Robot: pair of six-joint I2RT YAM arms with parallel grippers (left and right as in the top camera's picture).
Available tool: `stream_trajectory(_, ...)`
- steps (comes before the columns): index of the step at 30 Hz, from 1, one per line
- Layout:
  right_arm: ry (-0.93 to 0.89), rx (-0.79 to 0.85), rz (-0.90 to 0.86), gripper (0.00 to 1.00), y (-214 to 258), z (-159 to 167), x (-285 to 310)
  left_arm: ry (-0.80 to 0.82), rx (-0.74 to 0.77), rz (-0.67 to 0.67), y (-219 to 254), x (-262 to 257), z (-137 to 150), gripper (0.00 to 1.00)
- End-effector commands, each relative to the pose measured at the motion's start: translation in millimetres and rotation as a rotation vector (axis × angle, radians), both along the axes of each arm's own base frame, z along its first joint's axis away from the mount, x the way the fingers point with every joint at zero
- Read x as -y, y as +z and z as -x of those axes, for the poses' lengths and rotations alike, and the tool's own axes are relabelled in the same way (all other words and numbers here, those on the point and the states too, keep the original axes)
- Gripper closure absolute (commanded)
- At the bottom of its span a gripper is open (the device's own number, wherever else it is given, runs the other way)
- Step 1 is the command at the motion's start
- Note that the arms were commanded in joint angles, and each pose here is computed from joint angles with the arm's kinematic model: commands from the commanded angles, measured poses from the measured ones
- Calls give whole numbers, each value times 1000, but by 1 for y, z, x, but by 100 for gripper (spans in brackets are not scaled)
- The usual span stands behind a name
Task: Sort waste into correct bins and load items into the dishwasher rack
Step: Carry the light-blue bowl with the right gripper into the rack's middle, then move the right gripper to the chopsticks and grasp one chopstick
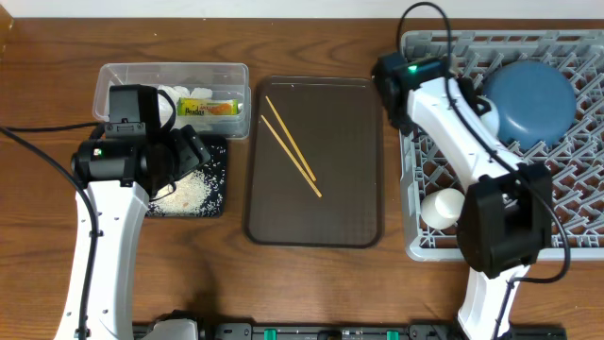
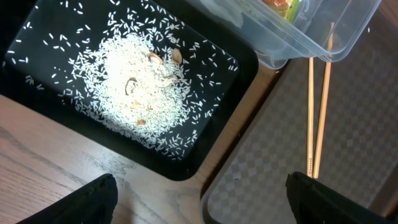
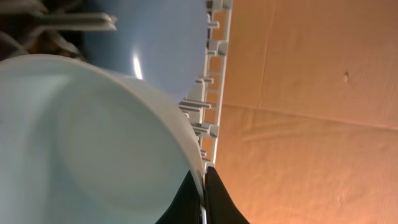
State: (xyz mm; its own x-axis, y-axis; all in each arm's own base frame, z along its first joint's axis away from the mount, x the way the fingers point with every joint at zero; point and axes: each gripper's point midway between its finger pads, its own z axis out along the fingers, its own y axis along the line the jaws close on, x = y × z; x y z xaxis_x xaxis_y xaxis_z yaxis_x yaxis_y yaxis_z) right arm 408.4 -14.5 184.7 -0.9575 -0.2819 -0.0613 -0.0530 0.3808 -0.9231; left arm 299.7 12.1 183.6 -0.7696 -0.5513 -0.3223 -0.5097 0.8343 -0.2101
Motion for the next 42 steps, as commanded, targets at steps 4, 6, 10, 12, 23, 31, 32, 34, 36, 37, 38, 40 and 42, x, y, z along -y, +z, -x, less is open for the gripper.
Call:
stream_trajectory(4, 58, -66, -60, 99, -27, 1, -34, 5, -4, -12, 0, -3, -1, 11)
stream_trajectory(6, 70, -75, -91, 97, -32, 3, -43, 5, -4, -12, 0, -3, -1, 11)
stream_trajectory(10, 90, -83, -119, 55, -36, 5, -55, 5, -4, -12, 0, -3, -1, 11)
stream_trajectory(12, 97, -87, -119, 50, -36, 5, -58, 5, -4, -12, 0, -3, -1, 11)
stream_trajectory(23, 127, -72, -330, 15, -22, 7, -96, 5, -4, -12, 0, -3, -1, 11)
stream_trajectory(31, 215, -55, -980, 5, 5, -4, -198, 5, -4, -12, 0, -3, -1, 11)
stream_trajectory(32, 261, -81, -1112, 6, 5, -5, -224, 5, -4, -12, 0, -3, -1, 11)
stream_trajectory(34, 345, -113, -1293, 11, 5, -9, -264, 5, -4, -12, 0, -3, -1, 11)
stream_trajectory(36, 394, -99, -1351, 16, -2, -17, -285, 5, -4, -12, 0, -3, -1, 11)
stream_trajectory(37, 410, -93, -1354, 17, -8, -21, -292, 5, -4, -12, 0, -3, -1, 11)
stream_trajectory(38, 422, -92, -1357, 19, -15, -23, -298, 5, -4, -12, 0, -3, -1, 11)
stream_trajectory(40, 437, -105, -1358, 22, -34, -24, -310, 5, -4, -12, 0, -3, -1, 11)
stream_trajectory(42, 441, -135, -1345, 26, -55, -22, -320, 5, -4, -12, 0, -3, -1, 11)
